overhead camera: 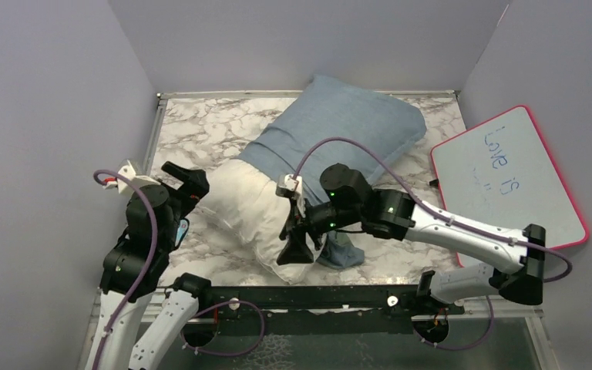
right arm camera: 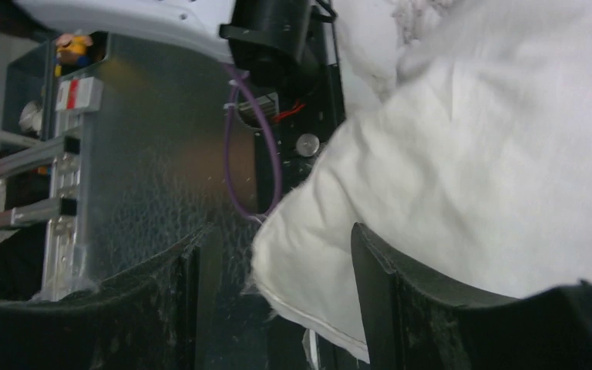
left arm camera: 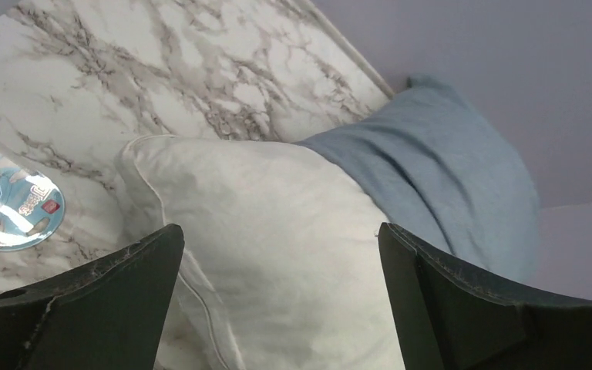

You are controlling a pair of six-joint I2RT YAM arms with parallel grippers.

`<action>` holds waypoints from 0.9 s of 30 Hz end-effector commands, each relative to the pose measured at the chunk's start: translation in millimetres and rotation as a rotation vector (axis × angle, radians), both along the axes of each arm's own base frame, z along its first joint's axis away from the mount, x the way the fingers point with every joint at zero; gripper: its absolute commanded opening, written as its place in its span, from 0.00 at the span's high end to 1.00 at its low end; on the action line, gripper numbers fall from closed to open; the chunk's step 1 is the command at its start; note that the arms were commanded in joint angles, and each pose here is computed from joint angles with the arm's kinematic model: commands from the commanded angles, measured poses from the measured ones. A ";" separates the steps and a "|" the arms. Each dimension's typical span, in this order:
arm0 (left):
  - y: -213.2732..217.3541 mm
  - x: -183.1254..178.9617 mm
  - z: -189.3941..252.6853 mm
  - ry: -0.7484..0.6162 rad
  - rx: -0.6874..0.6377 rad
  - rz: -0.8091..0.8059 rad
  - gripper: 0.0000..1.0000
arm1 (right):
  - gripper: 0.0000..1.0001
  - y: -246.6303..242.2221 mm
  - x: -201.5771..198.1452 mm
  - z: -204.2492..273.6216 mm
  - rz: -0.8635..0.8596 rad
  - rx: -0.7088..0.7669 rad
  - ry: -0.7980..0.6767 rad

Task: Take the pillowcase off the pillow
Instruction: Remove the pillow from the pillowcase.

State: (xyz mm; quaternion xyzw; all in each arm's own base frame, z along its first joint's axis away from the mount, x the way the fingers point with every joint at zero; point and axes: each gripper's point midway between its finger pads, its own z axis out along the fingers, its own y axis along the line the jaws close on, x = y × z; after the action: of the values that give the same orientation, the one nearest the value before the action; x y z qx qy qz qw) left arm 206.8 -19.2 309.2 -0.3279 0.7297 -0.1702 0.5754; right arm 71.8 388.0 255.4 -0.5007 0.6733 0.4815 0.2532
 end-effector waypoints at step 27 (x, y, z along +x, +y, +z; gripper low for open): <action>-125.9 6.7 -137.2 0.229 -0.390 -0.517 0.43 | 0.95 -49.0 188.9 -8.0 -0.797 -0.298 -0.284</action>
State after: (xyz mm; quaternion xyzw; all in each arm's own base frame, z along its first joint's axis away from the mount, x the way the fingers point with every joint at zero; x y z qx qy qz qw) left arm 204.2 -125.1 143.8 -0.3102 0.8113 -0.3600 0.3406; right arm 262.0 346.5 226.0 -0.3182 0.8425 0.1568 0.4054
